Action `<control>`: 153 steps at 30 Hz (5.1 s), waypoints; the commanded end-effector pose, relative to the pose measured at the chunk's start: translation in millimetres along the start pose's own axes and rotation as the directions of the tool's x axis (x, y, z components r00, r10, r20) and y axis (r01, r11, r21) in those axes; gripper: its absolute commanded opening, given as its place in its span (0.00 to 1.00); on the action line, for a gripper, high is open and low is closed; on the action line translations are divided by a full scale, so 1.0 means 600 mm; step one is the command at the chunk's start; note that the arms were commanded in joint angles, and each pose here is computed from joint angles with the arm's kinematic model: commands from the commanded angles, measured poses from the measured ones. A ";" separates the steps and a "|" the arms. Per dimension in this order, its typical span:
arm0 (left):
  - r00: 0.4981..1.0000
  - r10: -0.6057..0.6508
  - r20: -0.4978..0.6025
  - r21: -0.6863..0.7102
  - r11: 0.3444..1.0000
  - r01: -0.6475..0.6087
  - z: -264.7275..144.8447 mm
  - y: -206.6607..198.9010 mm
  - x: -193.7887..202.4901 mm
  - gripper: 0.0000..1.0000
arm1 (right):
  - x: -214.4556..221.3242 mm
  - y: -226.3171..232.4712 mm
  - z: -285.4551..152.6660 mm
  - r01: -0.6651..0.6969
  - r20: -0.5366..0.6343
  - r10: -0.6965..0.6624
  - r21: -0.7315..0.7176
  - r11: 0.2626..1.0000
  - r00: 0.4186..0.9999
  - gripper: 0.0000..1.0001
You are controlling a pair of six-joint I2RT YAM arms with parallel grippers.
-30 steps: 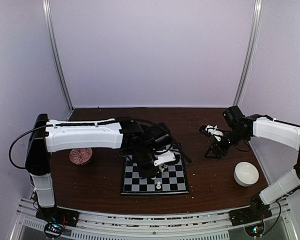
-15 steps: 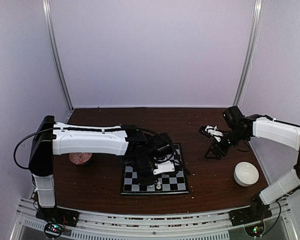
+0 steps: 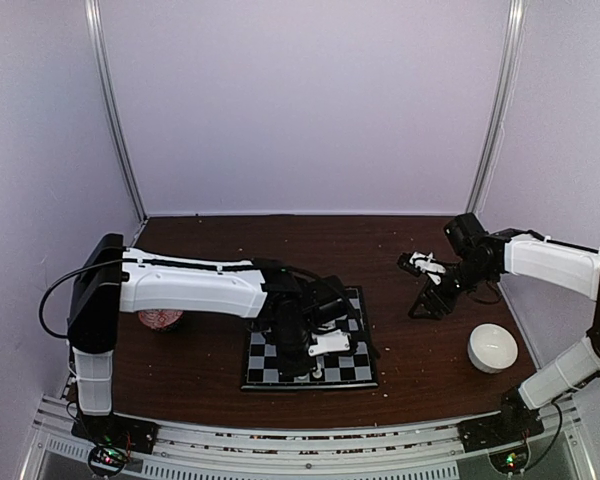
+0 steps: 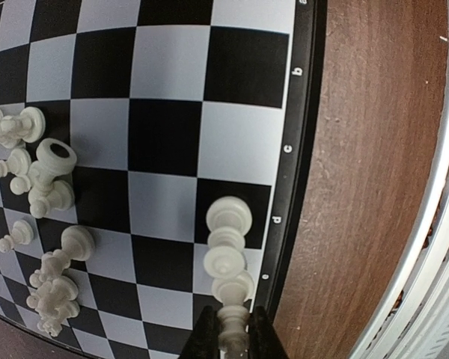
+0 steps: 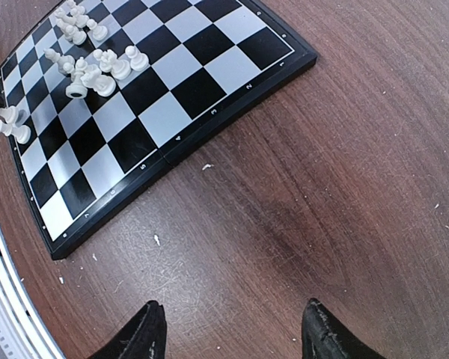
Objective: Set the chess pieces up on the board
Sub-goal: Place the queen at d1, then pick up the bishop from the chessboard.
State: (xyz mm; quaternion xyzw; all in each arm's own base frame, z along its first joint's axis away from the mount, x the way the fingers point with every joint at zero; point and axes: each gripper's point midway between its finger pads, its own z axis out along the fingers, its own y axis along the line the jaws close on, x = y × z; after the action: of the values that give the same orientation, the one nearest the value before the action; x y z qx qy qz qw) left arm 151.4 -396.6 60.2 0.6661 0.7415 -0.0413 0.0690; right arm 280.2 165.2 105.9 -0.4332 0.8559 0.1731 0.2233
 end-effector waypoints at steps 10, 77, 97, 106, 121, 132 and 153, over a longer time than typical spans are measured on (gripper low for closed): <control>1.000 -0.022 -0.012 -0.001 1.000 0.022 0.029 0.017 0.009 0.00 | -0.009 -0.003 -0.002 0.011 -0.001 -0.011 0.004 1.000 1.000 0.62; 0.871 -0.396 0.291 -0.215 0.860 0.463 -0.134 0.219 -0.013 0.34 | -0.005 0.002 0.018 0.024 -0.042 -0.025 -0.013 1.000 0.999 0.62; 0.932 -0.316 0.180 0.019 0.948 0.317 -0.010 0.152 -0.047 0.35 | 0.004 0.000 0.030 0.026 -0.075 -0.027 -0.021 0.999 0.997 0.61; 0.931 -0.333 0.150 0.005 0.942 0.336 0.006 0.153 -0.034 0.29 | 0.004 0.001 0.031 0.028 -0.079 -0.030 -0.024 0.999 0.996 0.61; 0.943 -0.308 0.125 0.036 0.951 0.306 0.025 0.138 -0.031 0.19 | 0.004 0.001 0.030 0.029 -0.079 -0.030 -0.020 0.999 0.996 0.61; 0.946 -0.304 0.117 0.034 0.953 0.302 0.028 0.136 -0.030 0.20 | 0.005 0.001 0.029 0.029 -0.081 -0.031 -0.022 0.999 0.996 0.60; 0.925 -0.325 0.198 0.005 0.944 0.330 -0.093 0.117 -0.014 0.03 | 0.004 0.000 0.030 0.031 -0.087 -0.033 -0.018 0.999 0.996 0.60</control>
State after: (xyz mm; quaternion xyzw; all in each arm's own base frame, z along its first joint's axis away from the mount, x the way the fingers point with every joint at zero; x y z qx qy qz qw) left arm 232.5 -401.2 91.2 0.5324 0.8297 -0.1043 0.1311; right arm 276.3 171.1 83.9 -0.4517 0.8576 0.1685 0.1791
